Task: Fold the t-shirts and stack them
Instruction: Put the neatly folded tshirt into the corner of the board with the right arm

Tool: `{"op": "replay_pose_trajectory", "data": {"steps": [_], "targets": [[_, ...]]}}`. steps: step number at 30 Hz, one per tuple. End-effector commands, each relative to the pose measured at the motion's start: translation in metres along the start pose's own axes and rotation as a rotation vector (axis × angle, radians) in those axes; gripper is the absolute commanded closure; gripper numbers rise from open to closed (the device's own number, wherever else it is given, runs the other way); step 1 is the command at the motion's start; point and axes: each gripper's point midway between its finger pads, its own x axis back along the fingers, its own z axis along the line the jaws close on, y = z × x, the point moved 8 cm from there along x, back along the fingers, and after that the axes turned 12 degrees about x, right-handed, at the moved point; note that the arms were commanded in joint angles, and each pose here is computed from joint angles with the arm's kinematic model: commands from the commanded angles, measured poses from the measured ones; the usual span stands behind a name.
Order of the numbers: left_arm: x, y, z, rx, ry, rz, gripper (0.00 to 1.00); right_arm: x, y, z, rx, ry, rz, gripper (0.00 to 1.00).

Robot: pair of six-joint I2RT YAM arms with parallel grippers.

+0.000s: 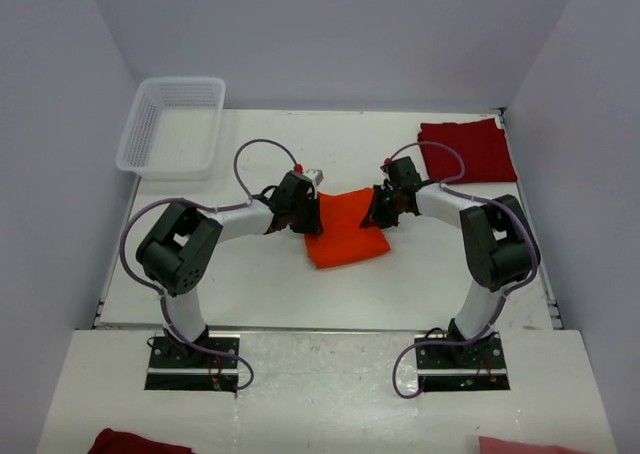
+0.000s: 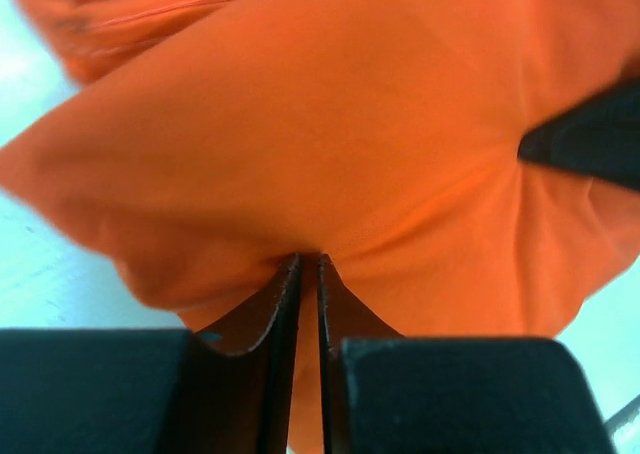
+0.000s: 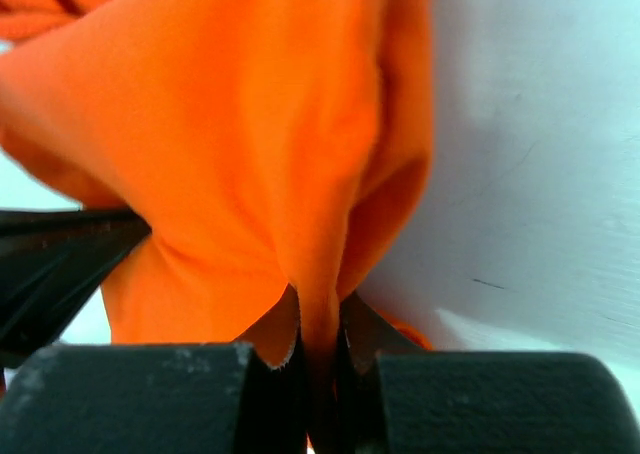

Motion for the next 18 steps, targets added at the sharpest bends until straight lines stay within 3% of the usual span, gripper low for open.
{"op": "replay_pose_trajectory", "data": {"steps": [1, 12, 18], "targets": [[0.015, -0.019, 0.005, -0.050, 0.053, 0.043, 0.86, 0.012, 0.015, -0.004, 0.109, -0.167, -0.005, 1.00], [0.087, -0.007, -0.036, -0.094, 0.043, -0.190, 0.77, 0.056, 0.067, 0.016, 0.300, -0.294, -0.086, 1.00], [0.112, -0.021, -0.041, -0.077, -0.025, -0.210, 0.75, 0.060, 0.093, 0.005, 0.385, -0.470, -0.091, 1.00]]}}
